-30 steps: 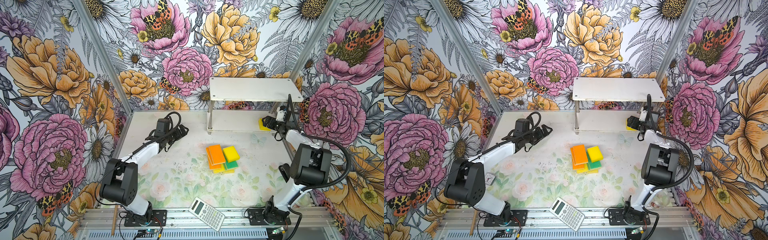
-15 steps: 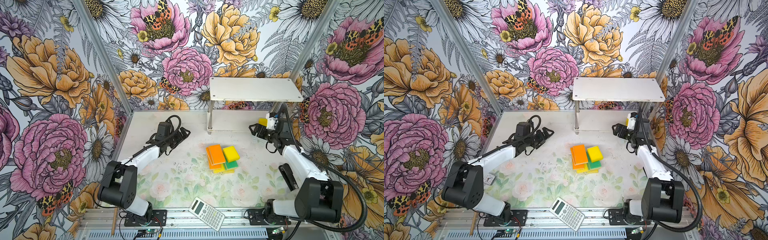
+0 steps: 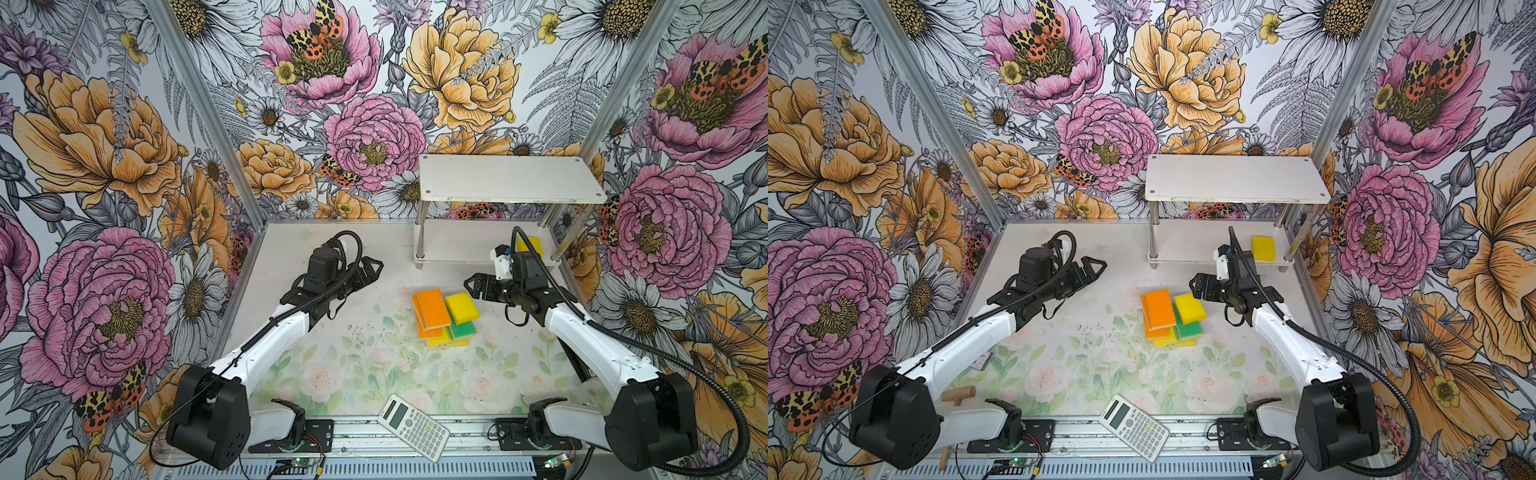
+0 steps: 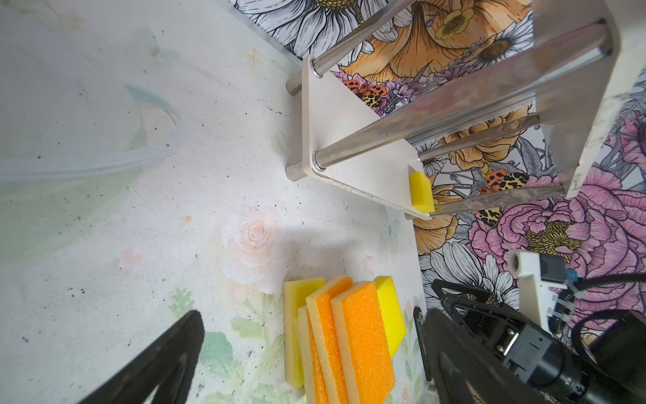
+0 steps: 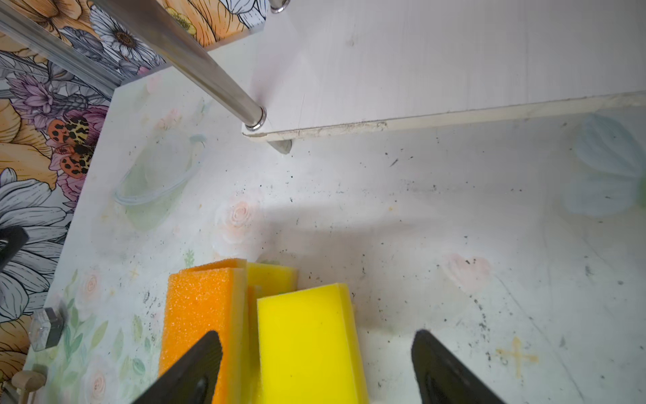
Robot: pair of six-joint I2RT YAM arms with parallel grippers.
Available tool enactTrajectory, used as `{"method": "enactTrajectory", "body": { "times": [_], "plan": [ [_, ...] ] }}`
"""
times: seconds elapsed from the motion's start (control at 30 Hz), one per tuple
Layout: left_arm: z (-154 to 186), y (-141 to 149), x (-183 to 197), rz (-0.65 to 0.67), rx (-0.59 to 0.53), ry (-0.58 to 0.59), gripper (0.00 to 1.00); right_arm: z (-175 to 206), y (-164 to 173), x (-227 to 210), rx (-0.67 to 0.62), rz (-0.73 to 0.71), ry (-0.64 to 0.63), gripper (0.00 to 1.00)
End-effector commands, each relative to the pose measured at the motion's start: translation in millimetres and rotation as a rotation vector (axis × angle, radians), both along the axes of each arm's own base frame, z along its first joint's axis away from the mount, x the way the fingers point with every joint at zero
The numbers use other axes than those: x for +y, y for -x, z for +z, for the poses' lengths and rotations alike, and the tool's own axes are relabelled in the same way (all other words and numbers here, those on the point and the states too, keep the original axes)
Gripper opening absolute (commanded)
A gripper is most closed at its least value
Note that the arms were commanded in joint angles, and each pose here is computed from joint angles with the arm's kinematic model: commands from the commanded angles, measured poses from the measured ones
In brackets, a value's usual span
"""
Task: Arrange cleaning sponges on a shelf
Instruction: Pick up a cleaning sponge from several cleaning sponges.
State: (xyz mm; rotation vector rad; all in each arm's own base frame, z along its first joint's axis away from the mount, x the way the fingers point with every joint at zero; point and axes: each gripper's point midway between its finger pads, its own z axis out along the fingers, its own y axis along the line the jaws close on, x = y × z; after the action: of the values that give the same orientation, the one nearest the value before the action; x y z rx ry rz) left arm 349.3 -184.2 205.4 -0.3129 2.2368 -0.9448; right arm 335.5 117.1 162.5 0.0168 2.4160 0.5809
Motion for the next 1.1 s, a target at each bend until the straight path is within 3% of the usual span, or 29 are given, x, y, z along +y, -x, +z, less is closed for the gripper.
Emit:
{"method": "enactTrajectory", "body": {
  "times": [0.0, 0.4, 0.73, 1.07],
  "plan": [
    [-11.8, 5.2, 17.2, 0.047, 0.03, -0.078, 0.99, -8.5, 7.5, -1.2, 0.025, 0.011, 0.065, 0.87],
    [-37.1, 3.4, 7.8, 0.022, 0.153, -0.024, 0.99, -35.2, 32.9, 24.6, 0.089, 0.151, 0.147, 0.83],
    [-41.0, 2.6, 4.6, 0.012, 0.171, -0.017, 0.99, -54.3, 36.8, 30.9, 0.126, 0.195, 0.268, 0.83],
    [-47.1, 3.7, 5.5, 0.015, 0.188, -0.02, 0.99, -51.8, 37.1, 29.3, 0.108, 0.194, 0.312, 0.83]
  ]
}}
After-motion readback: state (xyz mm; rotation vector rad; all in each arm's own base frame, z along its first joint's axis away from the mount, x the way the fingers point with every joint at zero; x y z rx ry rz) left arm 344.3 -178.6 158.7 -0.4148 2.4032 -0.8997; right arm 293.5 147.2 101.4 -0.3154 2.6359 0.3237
